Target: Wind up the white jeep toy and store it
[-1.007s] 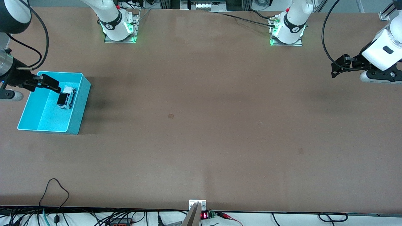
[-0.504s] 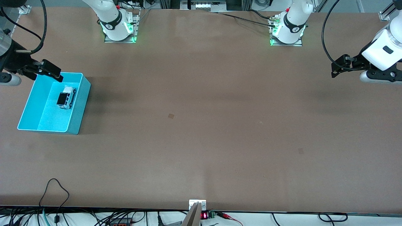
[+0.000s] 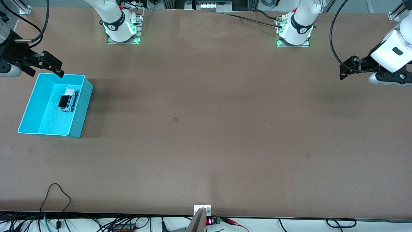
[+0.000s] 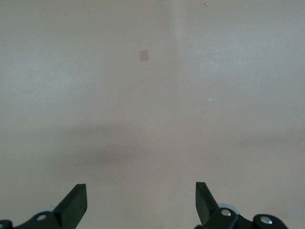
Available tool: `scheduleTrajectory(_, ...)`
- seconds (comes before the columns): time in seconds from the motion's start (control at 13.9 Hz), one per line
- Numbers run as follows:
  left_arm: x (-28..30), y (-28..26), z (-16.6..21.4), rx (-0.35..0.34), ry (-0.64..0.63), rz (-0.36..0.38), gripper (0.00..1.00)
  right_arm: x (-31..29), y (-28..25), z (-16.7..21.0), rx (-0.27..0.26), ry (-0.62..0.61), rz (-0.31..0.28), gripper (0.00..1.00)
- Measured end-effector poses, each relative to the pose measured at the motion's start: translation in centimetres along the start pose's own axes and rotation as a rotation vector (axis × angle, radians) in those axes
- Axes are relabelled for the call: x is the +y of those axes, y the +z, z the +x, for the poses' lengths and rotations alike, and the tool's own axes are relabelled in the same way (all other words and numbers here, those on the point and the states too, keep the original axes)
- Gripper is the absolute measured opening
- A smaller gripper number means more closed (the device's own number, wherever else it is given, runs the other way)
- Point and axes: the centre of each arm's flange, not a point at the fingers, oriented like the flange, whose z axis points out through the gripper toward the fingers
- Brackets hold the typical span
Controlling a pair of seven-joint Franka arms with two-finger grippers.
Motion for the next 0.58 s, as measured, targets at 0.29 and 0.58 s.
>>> scheduleTrajectory(0.29, 0.00, 0.00, 0.00, 0.000, 0.000, 0.000, 1.00, 0.87, 0.01, 0.05, -0.001, -0.024, -0.001, 1.00)
scheduleTrajectory(0.58, 0.00, 0.00, 0.00, 0.000, 0.000, 0.000, 1.00, 0.68, -0.25, 0.15, 0.006, -0.033, 0.000, 1.00)
